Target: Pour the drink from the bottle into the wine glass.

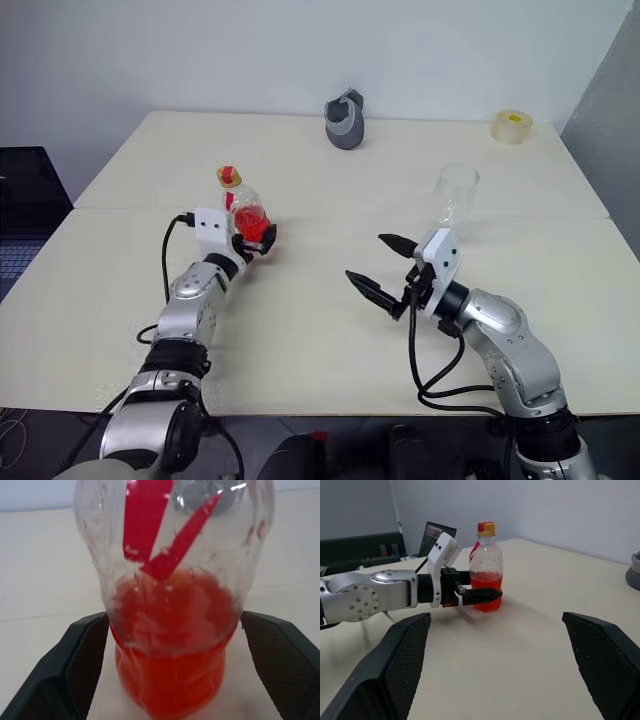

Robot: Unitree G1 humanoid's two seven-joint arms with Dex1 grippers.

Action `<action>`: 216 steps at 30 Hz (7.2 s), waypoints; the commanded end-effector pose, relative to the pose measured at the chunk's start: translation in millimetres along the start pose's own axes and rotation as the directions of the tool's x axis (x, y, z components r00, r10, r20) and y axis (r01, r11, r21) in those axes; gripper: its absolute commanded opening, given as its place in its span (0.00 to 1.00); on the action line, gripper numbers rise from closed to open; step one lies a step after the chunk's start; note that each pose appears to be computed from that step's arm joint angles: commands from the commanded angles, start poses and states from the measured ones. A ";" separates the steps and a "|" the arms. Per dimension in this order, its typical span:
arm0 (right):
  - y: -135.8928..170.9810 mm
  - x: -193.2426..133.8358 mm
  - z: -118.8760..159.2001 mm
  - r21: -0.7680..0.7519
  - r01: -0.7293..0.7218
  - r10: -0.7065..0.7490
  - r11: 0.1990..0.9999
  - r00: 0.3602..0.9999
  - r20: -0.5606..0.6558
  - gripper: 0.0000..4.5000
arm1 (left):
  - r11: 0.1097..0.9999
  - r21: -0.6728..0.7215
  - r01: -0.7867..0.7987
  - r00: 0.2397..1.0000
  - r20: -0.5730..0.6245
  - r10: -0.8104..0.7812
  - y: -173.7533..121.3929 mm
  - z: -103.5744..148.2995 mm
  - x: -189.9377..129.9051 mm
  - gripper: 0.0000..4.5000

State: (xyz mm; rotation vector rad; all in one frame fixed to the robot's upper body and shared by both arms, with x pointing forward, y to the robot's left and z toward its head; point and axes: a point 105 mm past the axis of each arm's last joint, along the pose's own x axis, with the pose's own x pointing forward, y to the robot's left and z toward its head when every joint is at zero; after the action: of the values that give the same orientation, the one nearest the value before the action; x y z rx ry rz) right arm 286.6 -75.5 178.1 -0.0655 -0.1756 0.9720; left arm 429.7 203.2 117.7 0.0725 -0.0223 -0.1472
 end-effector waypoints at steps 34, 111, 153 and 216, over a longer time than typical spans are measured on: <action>22.9 -9.6 42.8 -0.011 -0.052 0.052 0.999 0.998 -0.028 1.00 | 0.503 0.179 0.846 0.514 -0.017 -0.858 -172.5 26.5 -78.8 0.43; 17.7 -3.3 43.3 -0.036 0.187 -0.186 0.982 0.982 0.020 0.81 | 0.448 0.164 0.879 0.454 0.005 -0.891 -206.4 24.5 -78.3 0.23; 13.0 -5.8 37.8 -0.040 0.051 -0.054 0.998 0.996 -0.074 0.44 | 0.439 0.202 0.876 0.449 -0.006 -0.893 -205.2 24.5 -81.9 0.22; 6.1 -4.8 46.2 -0.155 0.236 -0.236 0.959 0.972 0.022 0.97 | 0.391 0.241 0.888 0.397 0.024 -0.917 -213.8 27.0 -84.0 0.21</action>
State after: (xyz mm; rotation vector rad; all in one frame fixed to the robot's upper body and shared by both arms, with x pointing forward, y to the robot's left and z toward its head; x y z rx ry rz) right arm 269.7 -74.7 215.3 -0.1671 -0.2257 0.7495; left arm 313.9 6.2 111.9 0.2579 -0.0839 -1.3012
